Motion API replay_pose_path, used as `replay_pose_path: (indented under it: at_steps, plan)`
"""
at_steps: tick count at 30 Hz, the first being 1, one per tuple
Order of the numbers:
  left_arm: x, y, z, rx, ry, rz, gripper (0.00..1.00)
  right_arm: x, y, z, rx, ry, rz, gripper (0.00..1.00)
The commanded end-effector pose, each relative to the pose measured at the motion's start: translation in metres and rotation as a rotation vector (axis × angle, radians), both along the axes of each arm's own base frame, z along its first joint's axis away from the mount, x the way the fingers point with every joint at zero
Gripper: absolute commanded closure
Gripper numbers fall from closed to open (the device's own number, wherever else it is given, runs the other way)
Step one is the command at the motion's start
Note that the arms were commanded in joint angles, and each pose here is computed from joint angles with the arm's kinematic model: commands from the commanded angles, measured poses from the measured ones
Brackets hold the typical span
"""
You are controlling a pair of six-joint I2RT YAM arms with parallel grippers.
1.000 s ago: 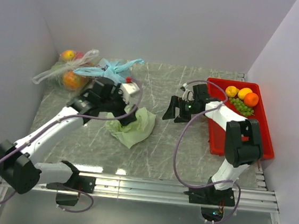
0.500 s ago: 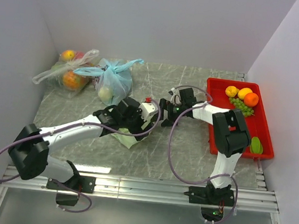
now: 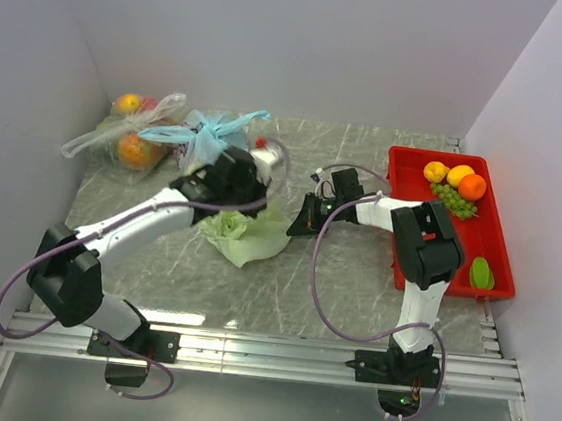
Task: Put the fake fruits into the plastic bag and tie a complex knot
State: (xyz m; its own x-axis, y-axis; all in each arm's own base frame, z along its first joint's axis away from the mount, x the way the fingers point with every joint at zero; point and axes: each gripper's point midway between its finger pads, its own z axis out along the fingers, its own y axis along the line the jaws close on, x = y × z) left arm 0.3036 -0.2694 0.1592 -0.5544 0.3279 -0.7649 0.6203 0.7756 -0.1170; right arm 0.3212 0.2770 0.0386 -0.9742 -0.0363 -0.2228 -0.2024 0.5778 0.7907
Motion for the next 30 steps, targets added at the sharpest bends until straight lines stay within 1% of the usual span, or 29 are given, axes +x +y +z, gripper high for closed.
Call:
replay_pose_path:
  at_steps: [1,2,3,5,6,7,8,10,12,13,14,15,16,17,18,19,20,21,22,24,25,26,27,28,29,30]
  plan:
    - [0.022,0.02,0.071,-0.231,0.014,0.091,0.98,-0.004,-0.012,0.022,-0.007,-0.102,0.052,1.0]
    - [0.027,0.027,0.079,-0.266,0.024,0.114,1.0,-0.004,-0.018,0.026,-0.022,-0.128,0.059,1.0]
    - [0.041,0.047,0.087,-0.31,0.036,0.187,1.0,-0.008,-0.024,0.024,-0.046,-0.133,0.071,1.0]
    - [0.051,0.063,0.095,-0.361,0.059,0.243,1.0,-0.013,-0.043,0.019,-0.12,-0.159,0.098,1.0]
    - [0.064,0.084,0.096,-0.374,0.05,0.307,1.0,-0.013,-0.051,0.017,-0.146,-0.182,0.106,1.0]
    - [0.071,0.095,0.095,-0.379,0.046,0.346,1.0,-0.015,-0.065,0.016,-0.17,-0.173,0.086,1.0]
    - [0.083,0.12,0.091,-0.391,0.043,0.43,1.0,-0.016,-0.073,0.014,-0.189,-0.173,0.083,1.0]
    - [0.099,0.142,0.082,-0.405,0.044,0.502,1.0,-0.018,-0.096,0.012,-0.23,-0.163,0.068,1.0]
    - [0.112,0.167,0.071,-0.4,0.061,0.561,1.0,-0.018,-0.111,0.009,-0.267,-0.199,0.099,1.0]
    - [0.119,0.172,0.055,-0.388,0.101,0.575,1.0,-0.021,-0.116,0.009,-0.279,-0.187,0.111,1.0]
    - [0.125,0.173,0.058,-0.39,0.094,0.552,1.0,-0.021,-0.122,0.009,-0.291,-0.192,0.119,1.0]
    - [0.126,0.172,0.057,-0.414,0.125,0.515,1.0,-0.021,-0.124,0.012,-0.304,-0.209,0.156,1.0]
    - [0.128,0.166,0.05,-0.432,0.166,0.474,0.9,-0.021,-0.124,0.013,-0.303,-0.209,0.17,1.0]
    - [0.129,0.16,0.059,-0.456,0.162,0.419,0.8,-0.02,-0.123,0.015,-0.298,-0.213,0.18,1.0]
    - [0.122,0.147,0.067,-0.499,0.179,0.341,0.68,-0.015,-0.121,0.021,-0.289,-0.229,0.174,1.0]
    - [0.117,0.142,0.079,-0.522,0.158,0.303,0.45,-0.013,-0.117,0.024,-0.276,-0.236,0.174,1.0]
    - [0.112,0.139,0.083,-0.536,0.141,0.271,0.35,-0.011,-0.115,0.027,-0.268,-0.238,0.174,1.0]
    - [0.104,0.137,0.097,-0.524,0.09,0.238,0.27,-0.005,-0.111,0.032,-0.258,-0.245,0.166,1.0]
    - [0.098,0.138,0.101,-0.516,0.073,0.225,0.14,-0.004,-0.108,0.034,-0.246,-0.244,0.164,1.0]
    - [0.082,0.137,0.098,-0.476,0.06,0.179,0.11,0.001,-0.105,0.038,-0.236,-0.244,0.146,1.0]
    - [0.074,0.137,0.104,-0.457,0.038,0.174,0.1,0.001,-0.105,0.039,-0.234,-0.24,0.141,1.0]
    - [0.066,0.135,0.097,-0.422,0.035,0.155,0.09,0.001,-0.103,0.04,-0.226,-0.236,0.14,1.0]
    - [0.053,0.124,0.095,-0.387,0.034,0.128,0.09,0.0,-0.103,0.041,-0.221,-0.223,0.128,1.0]
    - [0.051,0.122,0.088,-0.326,0.013,0.145,0.08,0.0,-0.102,0.043,-0.213,-0.223,0.124,1.0]
    - [0.035,0.099,0.073,-0.27,0.013,0.074,0.08,-0.002,-0.1,0.044,-0.2,-0.216,0.126,1.0]
    - [0.033,0.088,0.072,-0.243,-0.025,0.053,0.08,-0.003,-0.1,0.044,-0.195,-0.203,0.115,1.0]
